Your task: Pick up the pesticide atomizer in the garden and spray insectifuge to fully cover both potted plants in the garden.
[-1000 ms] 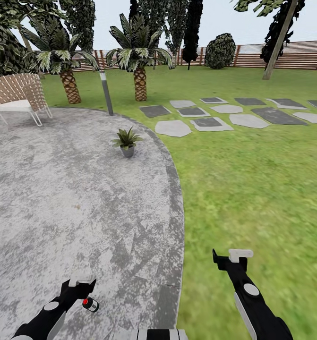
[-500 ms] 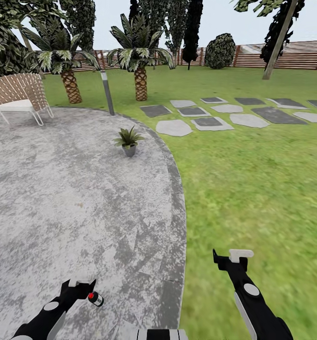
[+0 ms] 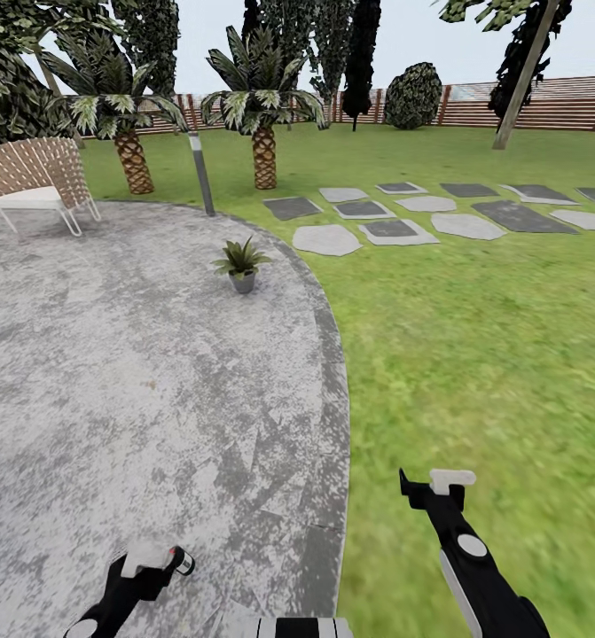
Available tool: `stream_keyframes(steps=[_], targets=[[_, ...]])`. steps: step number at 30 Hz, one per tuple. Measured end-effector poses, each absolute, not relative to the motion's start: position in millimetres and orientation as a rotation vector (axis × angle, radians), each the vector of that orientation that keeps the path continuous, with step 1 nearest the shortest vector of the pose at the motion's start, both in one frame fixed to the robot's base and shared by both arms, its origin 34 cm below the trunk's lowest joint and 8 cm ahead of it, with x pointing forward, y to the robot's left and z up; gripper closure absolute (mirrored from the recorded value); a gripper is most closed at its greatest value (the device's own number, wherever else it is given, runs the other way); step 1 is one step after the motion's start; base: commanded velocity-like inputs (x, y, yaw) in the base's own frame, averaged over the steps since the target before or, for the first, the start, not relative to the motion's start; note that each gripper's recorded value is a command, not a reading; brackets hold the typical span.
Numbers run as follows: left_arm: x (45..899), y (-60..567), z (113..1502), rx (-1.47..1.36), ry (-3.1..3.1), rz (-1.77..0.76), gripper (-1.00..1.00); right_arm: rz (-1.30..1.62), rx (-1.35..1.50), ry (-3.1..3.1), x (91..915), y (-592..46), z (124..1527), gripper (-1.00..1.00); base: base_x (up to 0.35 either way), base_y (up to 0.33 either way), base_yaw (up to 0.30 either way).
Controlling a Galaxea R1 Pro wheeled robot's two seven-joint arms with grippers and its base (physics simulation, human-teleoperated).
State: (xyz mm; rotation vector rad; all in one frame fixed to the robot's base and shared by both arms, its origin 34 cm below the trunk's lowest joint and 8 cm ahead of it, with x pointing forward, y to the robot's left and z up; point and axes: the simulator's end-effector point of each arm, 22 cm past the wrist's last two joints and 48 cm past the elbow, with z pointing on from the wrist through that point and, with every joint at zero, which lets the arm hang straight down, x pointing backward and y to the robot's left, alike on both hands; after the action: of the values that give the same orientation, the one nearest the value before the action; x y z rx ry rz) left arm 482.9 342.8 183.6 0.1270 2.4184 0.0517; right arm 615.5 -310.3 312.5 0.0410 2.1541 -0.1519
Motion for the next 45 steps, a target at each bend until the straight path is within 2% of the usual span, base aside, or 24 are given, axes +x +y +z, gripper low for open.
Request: stream_keyframes(steps=[36, 45], targets=[[461.2, 336.9, 169.0, 0.167, 2.445, 0.046, -1.0, -0.125, 0.054, 2.15, 609.6, -297.4, 302.9, -1.0, 0.0, 0.0, -0.025], [461.7, 339.4, 170.8, 0.181, 2.439, 0.053, -1.0, -0.137, 0.041, 2.078, 632.4, -306.0, 331.0, -1.0, 0.0, 0.0, 0.0]])
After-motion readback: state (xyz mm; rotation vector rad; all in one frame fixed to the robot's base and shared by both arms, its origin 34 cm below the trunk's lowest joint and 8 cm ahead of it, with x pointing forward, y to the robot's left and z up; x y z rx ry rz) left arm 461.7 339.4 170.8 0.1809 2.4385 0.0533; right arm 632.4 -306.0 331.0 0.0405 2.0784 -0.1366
